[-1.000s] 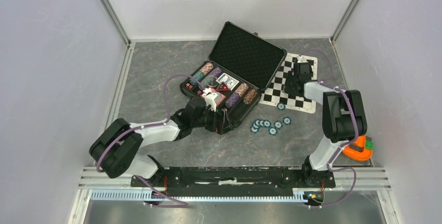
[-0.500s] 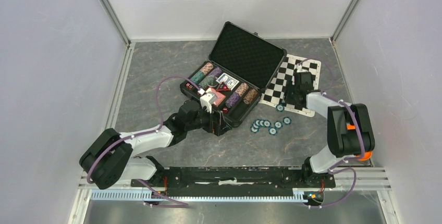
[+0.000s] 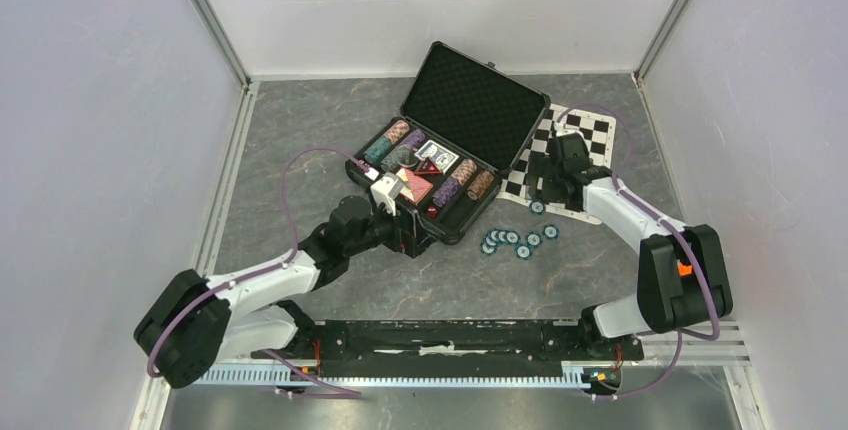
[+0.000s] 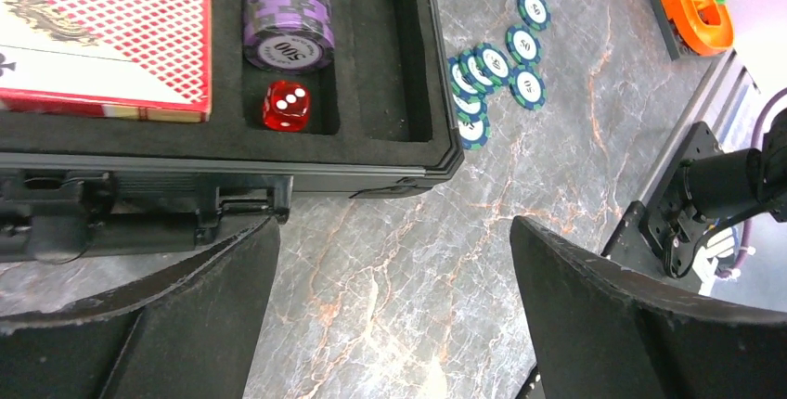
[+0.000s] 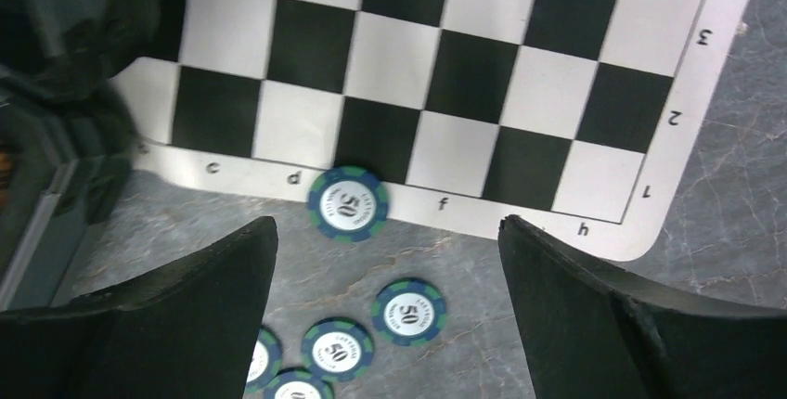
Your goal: Pack up texas hold em set
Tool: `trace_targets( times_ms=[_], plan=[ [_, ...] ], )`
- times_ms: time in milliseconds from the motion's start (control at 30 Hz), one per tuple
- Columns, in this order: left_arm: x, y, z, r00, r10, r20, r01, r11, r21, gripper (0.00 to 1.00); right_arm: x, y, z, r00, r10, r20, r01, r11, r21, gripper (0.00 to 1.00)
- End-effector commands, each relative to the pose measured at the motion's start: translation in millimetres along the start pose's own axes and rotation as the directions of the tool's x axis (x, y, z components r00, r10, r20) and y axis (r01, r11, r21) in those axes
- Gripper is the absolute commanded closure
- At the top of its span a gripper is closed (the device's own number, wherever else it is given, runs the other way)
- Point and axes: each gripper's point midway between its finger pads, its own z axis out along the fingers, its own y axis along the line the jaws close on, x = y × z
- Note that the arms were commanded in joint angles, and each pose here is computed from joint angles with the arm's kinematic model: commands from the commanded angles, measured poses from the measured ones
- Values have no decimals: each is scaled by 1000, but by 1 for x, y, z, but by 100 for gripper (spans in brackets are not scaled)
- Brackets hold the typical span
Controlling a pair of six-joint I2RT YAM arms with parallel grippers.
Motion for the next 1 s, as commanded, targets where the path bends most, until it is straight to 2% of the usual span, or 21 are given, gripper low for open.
trace_targets(
  times_ms=[0,167,200,300,433,767,967],
  plan=[
    [-18,9,-12,993,70,100,-64,996,-57,0,-14,10,-18,1000,-2,16,2,1000,-3,5],
    [-29,15,-27,980,78,182,-58,992,-114,0,11,50,-30,999,-26,28,33,966,-255,5],
    [-32,17,-30,977,83,198,-59,991,-124,0,19,61,-33,998,-58,29,65,947,-315,4],
    [-35,17,-35,971,86,221,-58,990,-131,0,42,76,-38,986,-167,11,160,913,-375,2],
    [-34,15,-35,972,83,218,-58,991,-122,0,69,86,-39,977,-210,-34,176,889,-423,2],
    [-28,13,-31,980,80,185,-61,993,-104,0,92,100,-35,957,-288,-39,245,873,-422,2],
    [-29,15,-32,979,84,187,-63,992,-112,0,97,104,-32,964,-258,-66,208,884,-418,2]
  ],
)
